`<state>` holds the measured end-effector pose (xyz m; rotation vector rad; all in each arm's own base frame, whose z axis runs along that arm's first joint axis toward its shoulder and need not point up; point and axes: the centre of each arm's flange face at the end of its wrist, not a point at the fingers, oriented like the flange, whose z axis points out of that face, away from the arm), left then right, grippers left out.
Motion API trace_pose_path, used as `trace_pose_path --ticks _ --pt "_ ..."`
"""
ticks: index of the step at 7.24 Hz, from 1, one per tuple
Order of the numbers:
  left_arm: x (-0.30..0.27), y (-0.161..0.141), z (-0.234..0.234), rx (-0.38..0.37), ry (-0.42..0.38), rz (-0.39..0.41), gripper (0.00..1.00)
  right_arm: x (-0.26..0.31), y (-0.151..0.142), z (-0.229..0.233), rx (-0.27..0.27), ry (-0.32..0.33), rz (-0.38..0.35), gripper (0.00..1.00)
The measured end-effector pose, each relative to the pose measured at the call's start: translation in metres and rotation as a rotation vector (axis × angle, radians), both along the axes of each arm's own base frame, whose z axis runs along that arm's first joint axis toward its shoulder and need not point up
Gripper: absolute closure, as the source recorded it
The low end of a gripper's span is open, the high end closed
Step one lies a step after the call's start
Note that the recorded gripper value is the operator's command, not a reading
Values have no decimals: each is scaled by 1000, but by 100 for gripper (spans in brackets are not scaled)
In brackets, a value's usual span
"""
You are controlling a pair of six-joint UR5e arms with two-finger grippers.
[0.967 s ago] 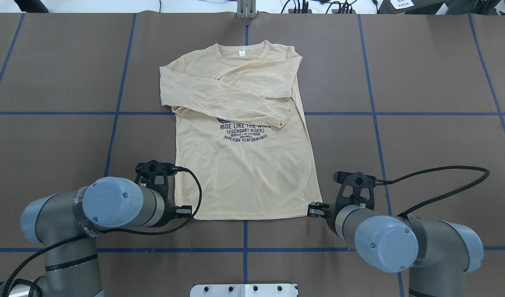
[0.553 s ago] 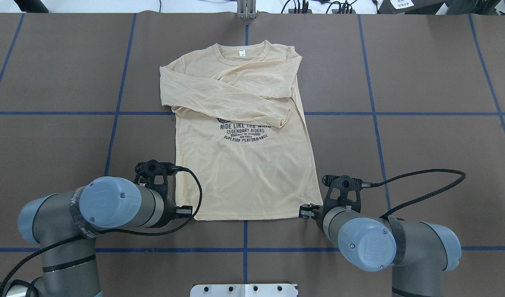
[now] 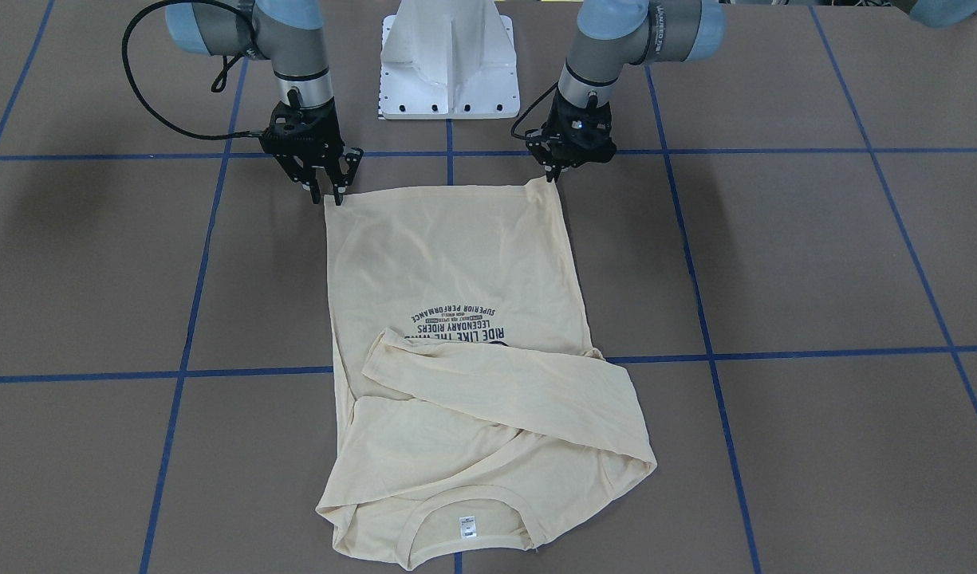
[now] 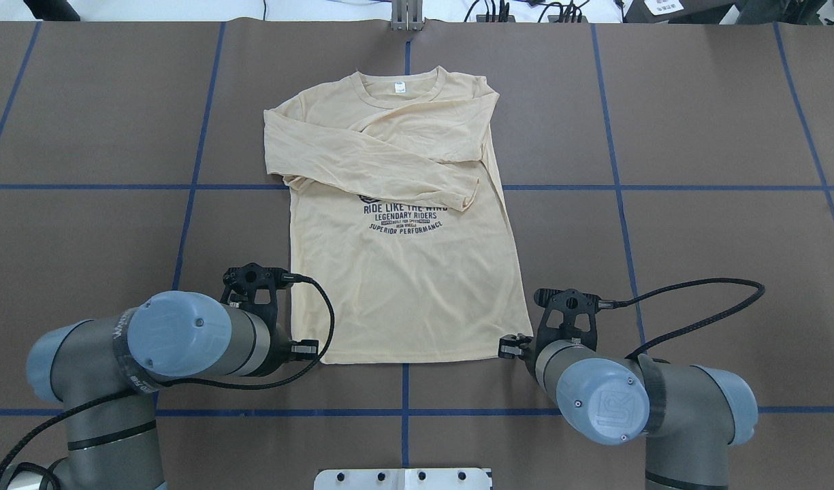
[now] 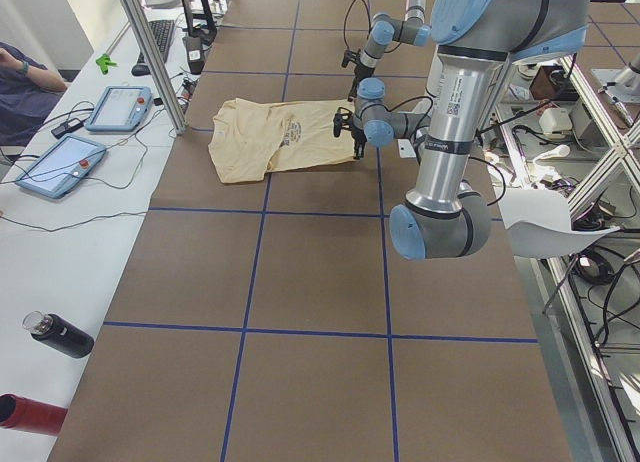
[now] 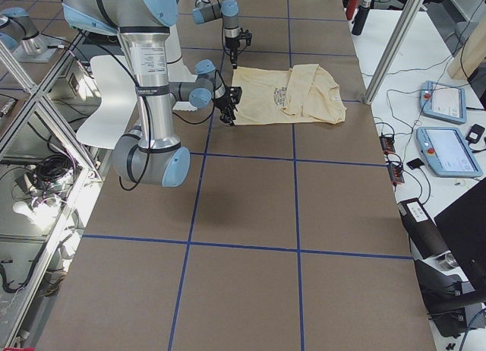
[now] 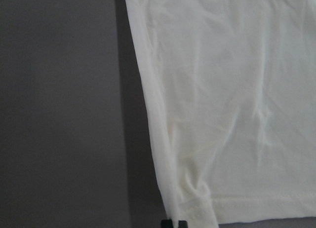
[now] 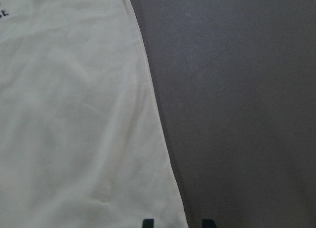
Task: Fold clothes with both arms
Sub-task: 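Lower both grippers and grasp the hem corners, then lift the hem with both grippers and fold it up toward the collar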
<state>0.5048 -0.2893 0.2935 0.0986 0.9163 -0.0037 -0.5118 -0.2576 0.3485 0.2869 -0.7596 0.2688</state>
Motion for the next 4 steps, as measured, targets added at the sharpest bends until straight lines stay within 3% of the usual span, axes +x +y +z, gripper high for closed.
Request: trace_pose_path --ticks 1,3,4 --pt "0 0 0 1 0 1 100 -1 0 3 1 6 5 63" --pt "0 0 0 1 0 2 100 -3 -1 4 7 10 17 100" --pt "0 0 0 1 0 3 100 -4 -1 2 7 5 21 100"
